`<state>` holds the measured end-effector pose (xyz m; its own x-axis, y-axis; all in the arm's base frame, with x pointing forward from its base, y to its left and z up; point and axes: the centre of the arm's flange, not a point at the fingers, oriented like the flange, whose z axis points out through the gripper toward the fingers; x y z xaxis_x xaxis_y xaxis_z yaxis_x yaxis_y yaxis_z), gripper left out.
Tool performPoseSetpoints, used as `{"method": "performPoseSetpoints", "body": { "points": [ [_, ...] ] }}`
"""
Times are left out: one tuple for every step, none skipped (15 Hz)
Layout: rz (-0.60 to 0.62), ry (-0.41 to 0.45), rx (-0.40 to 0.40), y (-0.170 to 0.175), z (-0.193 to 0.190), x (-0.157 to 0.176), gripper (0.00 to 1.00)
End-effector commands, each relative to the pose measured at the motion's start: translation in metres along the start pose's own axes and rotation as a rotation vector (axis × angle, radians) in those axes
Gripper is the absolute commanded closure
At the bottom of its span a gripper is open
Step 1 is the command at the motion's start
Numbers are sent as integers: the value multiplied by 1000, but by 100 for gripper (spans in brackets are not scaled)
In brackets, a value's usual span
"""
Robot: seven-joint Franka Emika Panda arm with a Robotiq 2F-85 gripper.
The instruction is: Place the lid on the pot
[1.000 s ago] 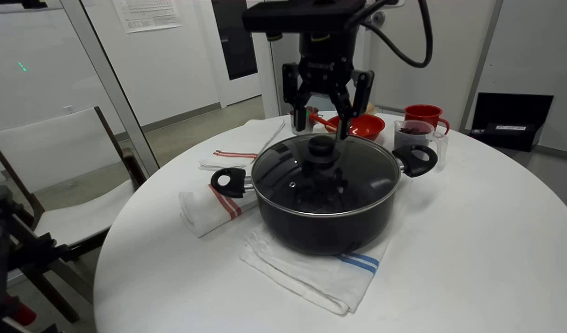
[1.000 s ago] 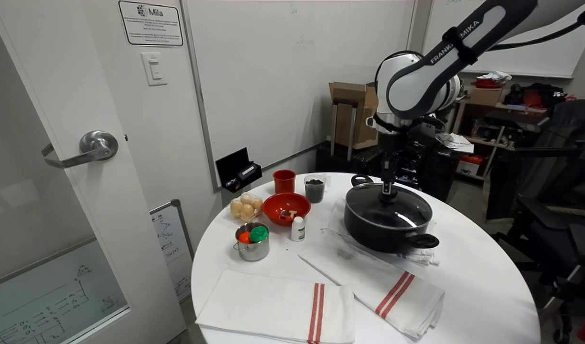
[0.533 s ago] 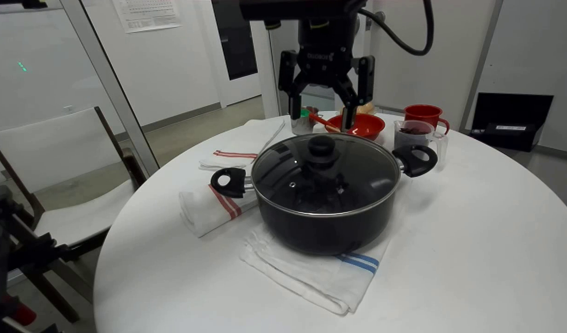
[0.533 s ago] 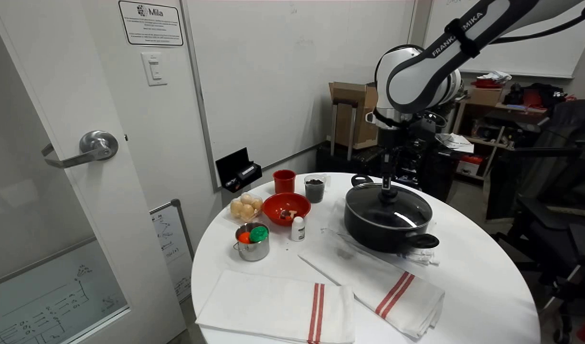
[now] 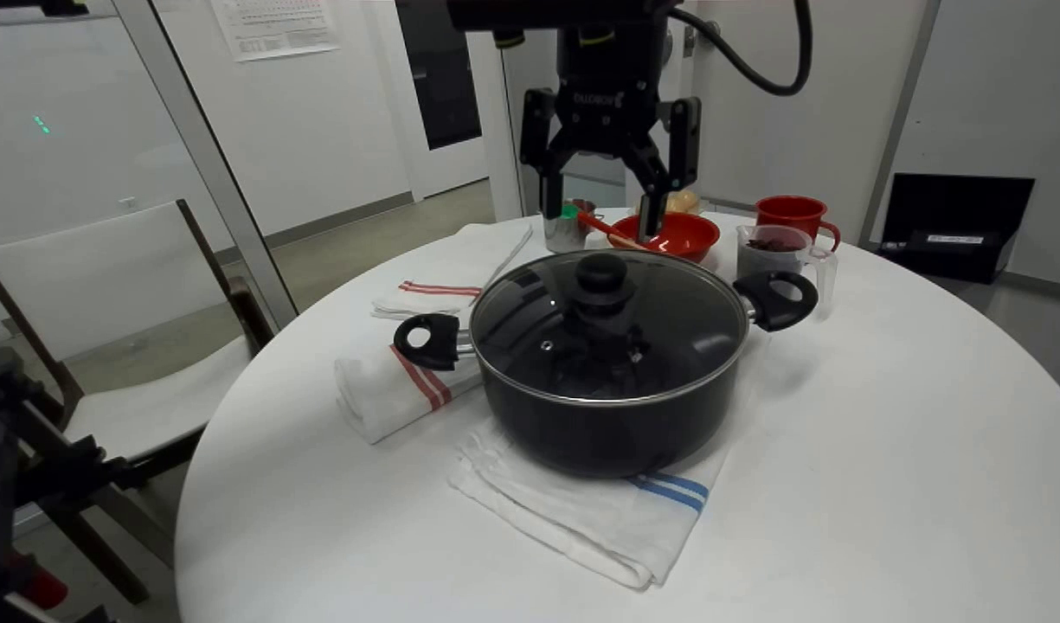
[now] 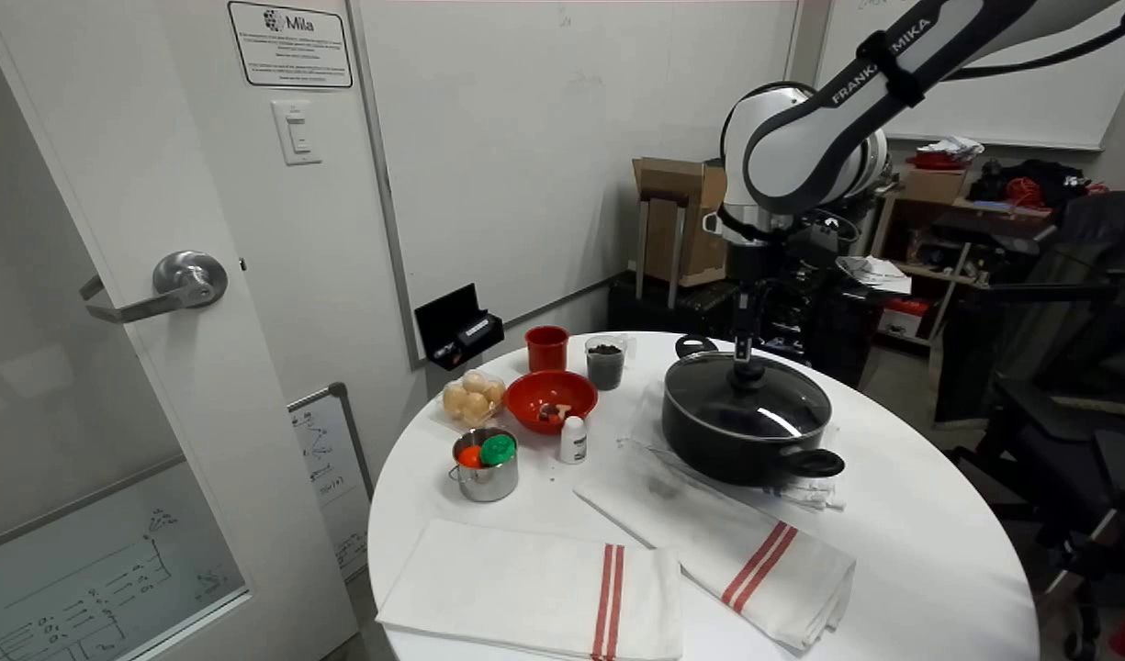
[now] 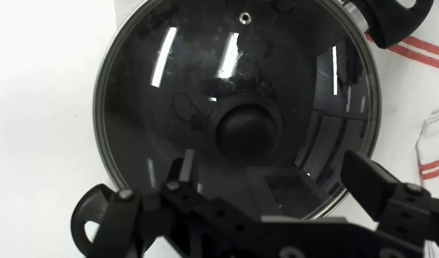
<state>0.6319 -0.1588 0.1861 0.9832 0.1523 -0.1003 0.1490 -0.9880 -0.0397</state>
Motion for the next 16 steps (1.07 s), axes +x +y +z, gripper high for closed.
{"method": "performPoseSetpoints", "body": {
  "points": [
    [-19, -1, -4, -8, -13, -9, 0],
    [-21, 5, -7, -10, -16, -11, 0],
    [-20, 9, -11, -11, -18, -12, 0],
    [-22, 17, -13, -13, -21, -13, 0],
    [-24, 24, -17, -14, -24, -14, 0],
    [-24, 32, -20, -15, -27, -15, 0],
    [-26, 40, -24, -16, -30, -15, 0],
    [-27, 51, -31, -17, -33, -16, 0],
    [-29, 65, -38, -19, -36, -17, 0],
    [-29, 81, -46, -20, -39, -18, 0],
    [-31, 101, -58, -21, -42, -18, 0],
    [-30, 124, -69, -22, -45, -19, 0],
    [-32, 146, -80, -23, -47, -19, 0],
    [-32, 162, -86, -24, -50, -19, 0],
    [-34, 179, -95, -25, -51, -19, 0],
    [-35, 190, -100, -26, -53, -19, 0]
  ]
}}
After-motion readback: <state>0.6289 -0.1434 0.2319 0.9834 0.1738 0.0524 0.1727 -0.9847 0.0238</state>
